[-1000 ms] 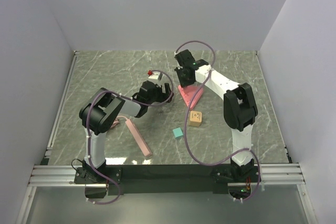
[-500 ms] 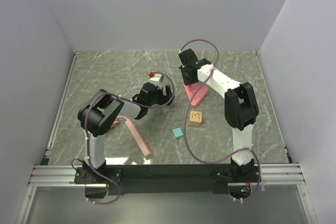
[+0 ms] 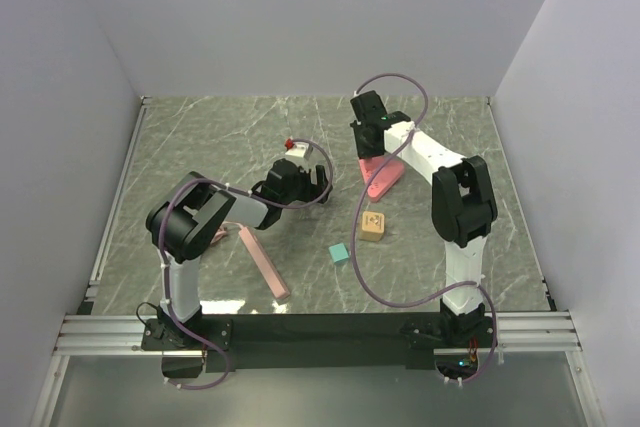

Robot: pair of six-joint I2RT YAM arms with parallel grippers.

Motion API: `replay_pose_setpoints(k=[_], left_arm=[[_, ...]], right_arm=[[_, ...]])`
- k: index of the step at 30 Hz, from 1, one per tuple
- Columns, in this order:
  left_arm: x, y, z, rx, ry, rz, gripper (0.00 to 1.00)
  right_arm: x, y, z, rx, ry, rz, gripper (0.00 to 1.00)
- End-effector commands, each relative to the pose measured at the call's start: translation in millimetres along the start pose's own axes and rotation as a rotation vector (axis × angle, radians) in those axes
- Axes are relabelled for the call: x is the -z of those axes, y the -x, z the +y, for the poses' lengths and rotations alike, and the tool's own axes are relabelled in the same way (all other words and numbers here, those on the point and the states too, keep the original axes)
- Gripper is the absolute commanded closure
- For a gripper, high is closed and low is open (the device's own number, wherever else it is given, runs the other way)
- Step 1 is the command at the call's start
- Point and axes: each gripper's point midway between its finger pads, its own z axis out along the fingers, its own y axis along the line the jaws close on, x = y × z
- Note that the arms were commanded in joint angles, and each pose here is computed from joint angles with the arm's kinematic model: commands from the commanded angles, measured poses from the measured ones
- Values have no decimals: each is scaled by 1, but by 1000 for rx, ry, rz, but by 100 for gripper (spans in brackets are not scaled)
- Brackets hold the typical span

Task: Insert the plug

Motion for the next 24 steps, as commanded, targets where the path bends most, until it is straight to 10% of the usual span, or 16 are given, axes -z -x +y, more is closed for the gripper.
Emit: replay_pose_setpoints(k=[1, 24], left_arm=[[7, 11, -9, -16, -15, -18, 12], [55, 61, -57, -37, -155, -174, 6]], right_arm=[[-26, -91, -39, 34, -143, 313, 100], [71, 4, 7, -75, 204, -54, 100]])
